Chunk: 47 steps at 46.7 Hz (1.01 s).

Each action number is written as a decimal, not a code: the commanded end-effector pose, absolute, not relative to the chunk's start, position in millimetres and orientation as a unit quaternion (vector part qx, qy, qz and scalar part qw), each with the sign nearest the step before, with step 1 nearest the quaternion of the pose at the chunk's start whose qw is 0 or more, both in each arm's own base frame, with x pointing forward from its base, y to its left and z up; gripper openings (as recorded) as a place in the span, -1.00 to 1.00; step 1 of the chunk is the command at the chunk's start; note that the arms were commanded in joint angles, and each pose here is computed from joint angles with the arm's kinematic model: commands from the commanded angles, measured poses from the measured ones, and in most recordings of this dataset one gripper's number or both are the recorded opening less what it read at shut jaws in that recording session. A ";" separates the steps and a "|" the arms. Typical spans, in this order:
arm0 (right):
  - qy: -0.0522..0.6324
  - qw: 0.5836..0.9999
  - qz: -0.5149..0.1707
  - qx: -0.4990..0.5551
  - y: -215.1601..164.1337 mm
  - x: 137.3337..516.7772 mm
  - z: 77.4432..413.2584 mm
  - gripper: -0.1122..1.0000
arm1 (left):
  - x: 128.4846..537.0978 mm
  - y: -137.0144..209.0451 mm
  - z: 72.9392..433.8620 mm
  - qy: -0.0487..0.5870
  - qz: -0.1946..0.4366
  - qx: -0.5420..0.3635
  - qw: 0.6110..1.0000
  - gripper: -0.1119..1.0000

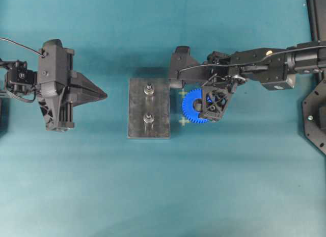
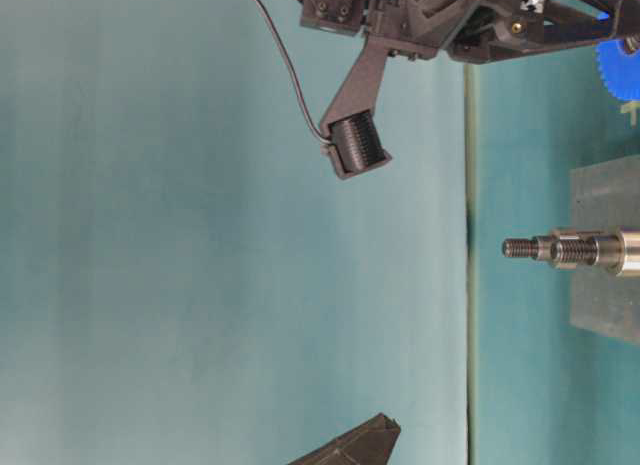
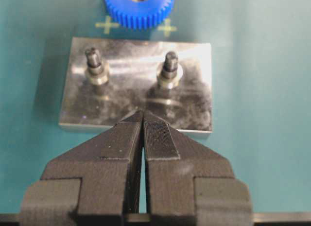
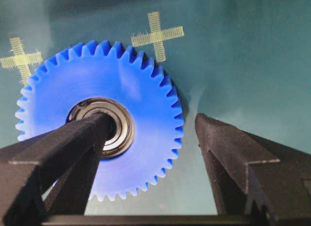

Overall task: Fit the large gear onto the shaft.
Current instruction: 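Lower the right gripper and grasp the blue gear at its bearing, then lift the gear and carry it over the upper shaft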

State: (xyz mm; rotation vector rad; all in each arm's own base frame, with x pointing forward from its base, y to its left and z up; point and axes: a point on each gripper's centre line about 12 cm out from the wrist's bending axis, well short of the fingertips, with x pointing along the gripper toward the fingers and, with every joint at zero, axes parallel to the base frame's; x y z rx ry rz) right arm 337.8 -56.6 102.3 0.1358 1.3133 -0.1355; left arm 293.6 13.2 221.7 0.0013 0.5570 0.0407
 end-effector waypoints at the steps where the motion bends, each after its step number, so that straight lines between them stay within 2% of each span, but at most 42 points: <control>1: 0.600 0.795 -0.065 0.064 -58.1 342.9 108.4 0.68 | 295.3 13.3 226.8 0.265 0.020 0.000 0.964 -0.80; 11: 0.606 0.790 -0.066 0.065 -58.3 343.9 102.7 0.65 | 295.4 13.3 227.1 0.263 0.020 0.000 0.965 -0.80; 16: 0.612 0.786 -0.066 0.067 -58.4 345.1 100.3 0.57 | 295.8 13.3 227.7 0.260 0.021 0.000 0.965 -0.80; 26: 0.621 0.778 -0.069 0.074 -58.3 345.2 100.9 0.09 | 296.5 13.3 228.1 0.255 0.020 0.000 0.967 -0.80; 37: 0.604 0.786 -0.090 0.097 -61.0 347.8 110.7 0.09 | 300.9 13.9 225.8 0.246 0.021 0.000 0.969 -0.80; 47: 0.587 0.798 -0.092 0.099 -63.9 356.1 144.2 0.09 | 300.9 13.8 225.1 0.246 0.021 0.000 0.969 -0.80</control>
